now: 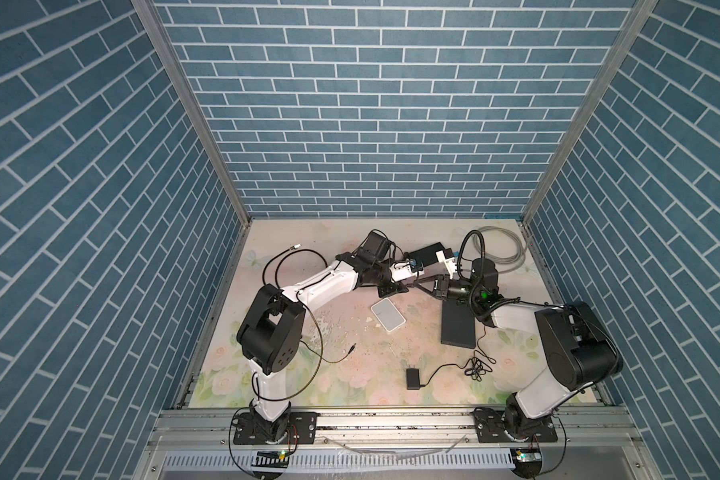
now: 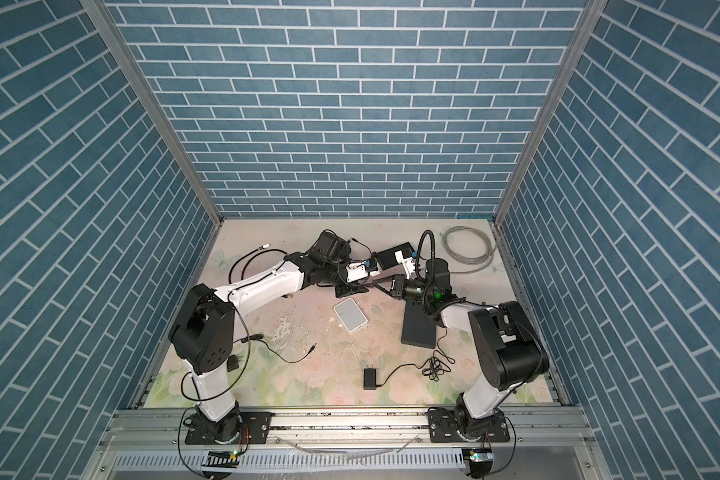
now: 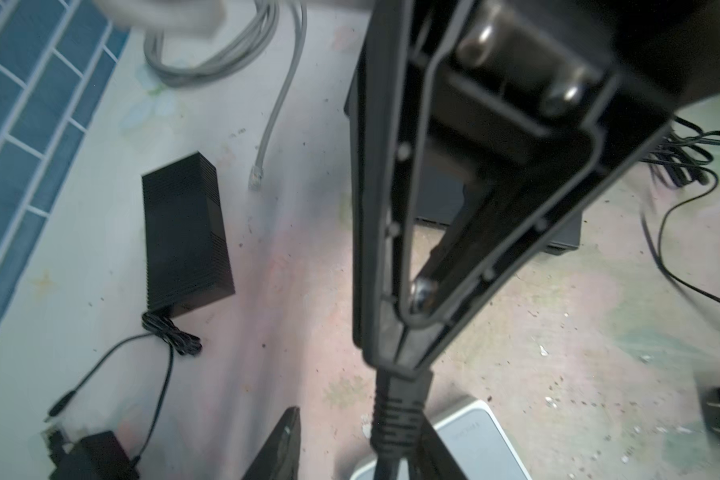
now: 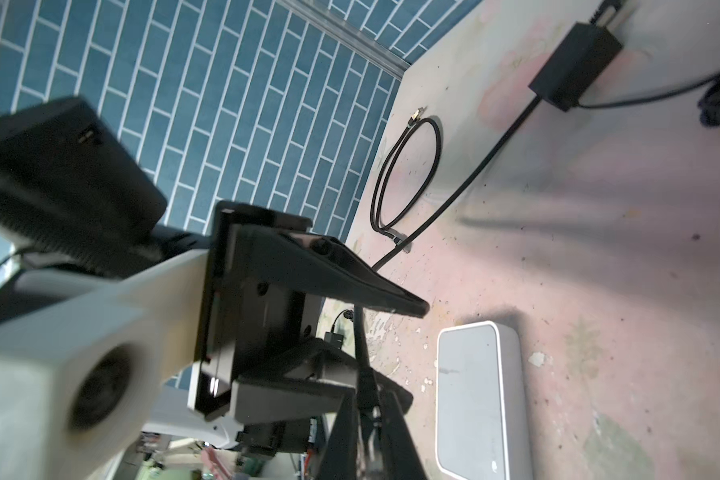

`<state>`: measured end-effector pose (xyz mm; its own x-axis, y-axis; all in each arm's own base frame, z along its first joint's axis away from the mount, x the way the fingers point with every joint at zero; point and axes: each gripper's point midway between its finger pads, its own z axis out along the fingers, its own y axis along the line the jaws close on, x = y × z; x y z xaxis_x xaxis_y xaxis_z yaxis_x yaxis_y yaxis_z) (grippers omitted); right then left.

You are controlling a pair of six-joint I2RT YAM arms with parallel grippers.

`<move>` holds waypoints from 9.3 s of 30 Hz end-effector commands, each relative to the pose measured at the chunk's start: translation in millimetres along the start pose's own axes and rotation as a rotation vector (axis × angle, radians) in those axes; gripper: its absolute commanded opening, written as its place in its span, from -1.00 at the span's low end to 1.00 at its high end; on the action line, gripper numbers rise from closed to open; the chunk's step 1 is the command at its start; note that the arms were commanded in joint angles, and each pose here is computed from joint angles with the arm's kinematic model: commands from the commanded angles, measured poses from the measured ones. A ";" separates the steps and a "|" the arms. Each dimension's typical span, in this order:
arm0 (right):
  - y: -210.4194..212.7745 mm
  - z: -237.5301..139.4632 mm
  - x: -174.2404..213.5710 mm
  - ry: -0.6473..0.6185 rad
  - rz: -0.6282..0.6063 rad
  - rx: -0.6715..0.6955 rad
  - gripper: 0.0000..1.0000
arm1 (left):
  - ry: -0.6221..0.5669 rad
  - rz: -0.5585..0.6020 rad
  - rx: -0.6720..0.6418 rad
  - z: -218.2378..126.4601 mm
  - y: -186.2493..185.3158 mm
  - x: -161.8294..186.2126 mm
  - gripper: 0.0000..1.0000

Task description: Insert the plug into the switch port

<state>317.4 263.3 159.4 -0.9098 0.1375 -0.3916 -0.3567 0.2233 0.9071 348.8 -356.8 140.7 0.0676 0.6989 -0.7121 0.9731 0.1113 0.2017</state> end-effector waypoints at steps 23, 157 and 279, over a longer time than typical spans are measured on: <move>-11.9 0.6 1.7 -0.007 0.275 0.042 -1.00 | -0.048 0.100 -0.054 -2.6 4.7 -15.2 -0.39; -123.6 -171.1 47.8 -0.051 0.348 0.931 0.04 | 0.301 0.074 0.250 140.3 -44.4 30.9 -0.75; -89.3 -93.1 29.8 0.295 0.234 0.391 -0.06 | -0.175 0.094 0.173 144.0 -78.9 -84.7 -0.94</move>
<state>316.8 100.9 46.2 -0.9950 0.0597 -0.0796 -0.0040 0.7749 0.6320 318.4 -445.0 27.6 0.0146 0.7877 -0.6159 0.9980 0.0261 0.0570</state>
